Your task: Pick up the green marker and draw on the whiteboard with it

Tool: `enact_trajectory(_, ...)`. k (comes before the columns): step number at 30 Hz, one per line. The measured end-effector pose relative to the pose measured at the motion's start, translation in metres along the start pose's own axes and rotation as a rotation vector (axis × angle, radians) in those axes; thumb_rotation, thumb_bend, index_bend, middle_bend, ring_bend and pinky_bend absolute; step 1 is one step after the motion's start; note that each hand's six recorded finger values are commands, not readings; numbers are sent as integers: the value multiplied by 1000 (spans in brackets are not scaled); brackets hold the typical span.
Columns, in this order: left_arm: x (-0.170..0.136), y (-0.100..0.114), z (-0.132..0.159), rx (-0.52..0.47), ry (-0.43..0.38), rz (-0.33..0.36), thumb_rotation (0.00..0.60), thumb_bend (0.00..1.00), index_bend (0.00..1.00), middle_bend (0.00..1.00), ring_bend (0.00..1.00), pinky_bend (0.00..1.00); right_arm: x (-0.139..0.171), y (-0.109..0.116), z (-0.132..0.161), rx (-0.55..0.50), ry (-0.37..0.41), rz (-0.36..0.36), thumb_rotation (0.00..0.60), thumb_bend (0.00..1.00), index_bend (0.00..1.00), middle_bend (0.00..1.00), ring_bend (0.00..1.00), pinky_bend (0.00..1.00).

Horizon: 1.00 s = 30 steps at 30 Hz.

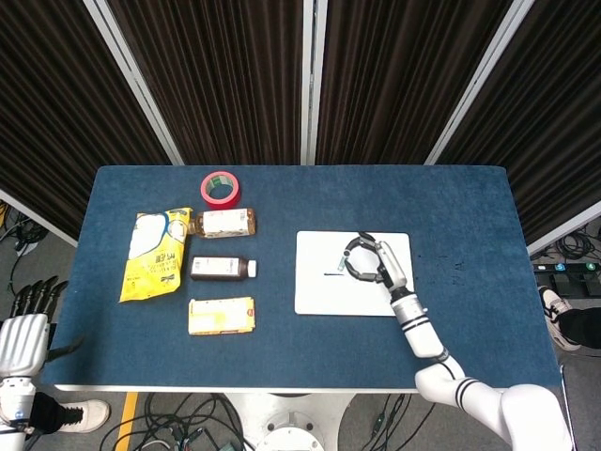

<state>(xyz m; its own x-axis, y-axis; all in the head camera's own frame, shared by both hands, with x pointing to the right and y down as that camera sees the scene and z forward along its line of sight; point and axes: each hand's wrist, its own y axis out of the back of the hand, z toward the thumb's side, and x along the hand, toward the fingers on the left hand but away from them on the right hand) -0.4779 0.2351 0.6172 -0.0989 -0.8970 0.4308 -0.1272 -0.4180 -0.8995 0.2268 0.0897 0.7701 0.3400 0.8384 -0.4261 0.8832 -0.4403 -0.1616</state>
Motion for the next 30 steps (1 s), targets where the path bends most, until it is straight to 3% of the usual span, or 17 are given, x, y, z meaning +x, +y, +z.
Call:
enact_trajectory(17,-1,-2,-2,2,16,-14,600,143,117,40,0,0,-28,-14,-4,66,-22,24,600,752,650,574,336,91)
enact_trajectory(30,-1,-2,-2,2,16,-12,600,143,118,40,0,0,25,-30,1,65,10,199,600,751,648,574,335,90)
